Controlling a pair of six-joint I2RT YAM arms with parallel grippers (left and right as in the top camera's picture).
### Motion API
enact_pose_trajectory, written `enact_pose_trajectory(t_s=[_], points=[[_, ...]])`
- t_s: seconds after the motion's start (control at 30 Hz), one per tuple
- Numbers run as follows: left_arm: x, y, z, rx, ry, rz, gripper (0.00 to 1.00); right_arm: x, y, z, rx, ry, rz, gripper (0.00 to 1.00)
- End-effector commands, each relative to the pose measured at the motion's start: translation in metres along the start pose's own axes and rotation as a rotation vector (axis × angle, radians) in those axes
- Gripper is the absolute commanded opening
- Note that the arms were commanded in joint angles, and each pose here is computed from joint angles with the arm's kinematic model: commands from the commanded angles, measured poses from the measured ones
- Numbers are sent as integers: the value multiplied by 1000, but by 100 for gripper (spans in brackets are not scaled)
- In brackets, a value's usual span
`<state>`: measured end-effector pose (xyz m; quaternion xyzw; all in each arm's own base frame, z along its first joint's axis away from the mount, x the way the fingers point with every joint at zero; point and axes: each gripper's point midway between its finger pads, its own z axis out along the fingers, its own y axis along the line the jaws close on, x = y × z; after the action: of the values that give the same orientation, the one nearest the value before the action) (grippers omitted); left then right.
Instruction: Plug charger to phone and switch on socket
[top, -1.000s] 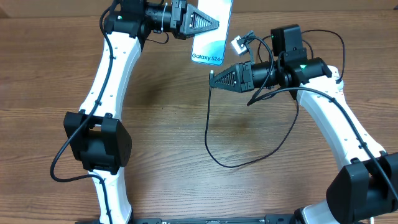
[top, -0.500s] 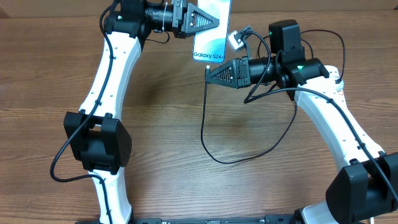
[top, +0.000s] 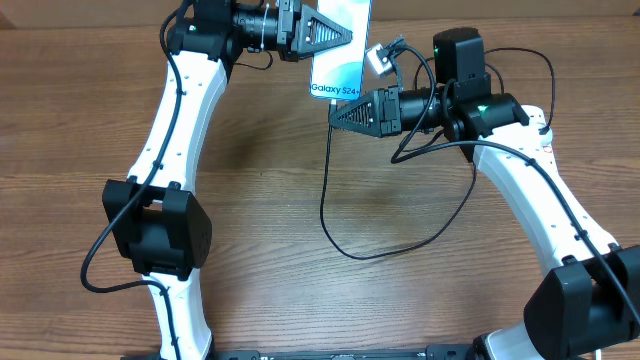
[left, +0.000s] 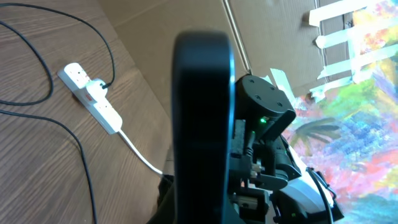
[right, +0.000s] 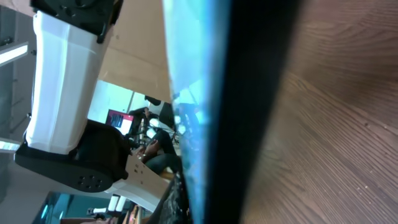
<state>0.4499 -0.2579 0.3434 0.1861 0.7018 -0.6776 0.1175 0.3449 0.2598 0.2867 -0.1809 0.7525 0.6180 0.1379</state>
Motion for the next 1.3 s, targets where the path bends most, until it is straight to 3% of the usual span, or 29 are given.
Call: enact_pose_trajectory(t_s=[0.0, 1.27], points=[[5, -20, 2, 47, 35, 34, 4, -4, 17, -3, 2, -13, -40, 4], [3, -18, 1, 38, 27, 40, 4, 0, 20, 3, -4, 4, -44, 4]])
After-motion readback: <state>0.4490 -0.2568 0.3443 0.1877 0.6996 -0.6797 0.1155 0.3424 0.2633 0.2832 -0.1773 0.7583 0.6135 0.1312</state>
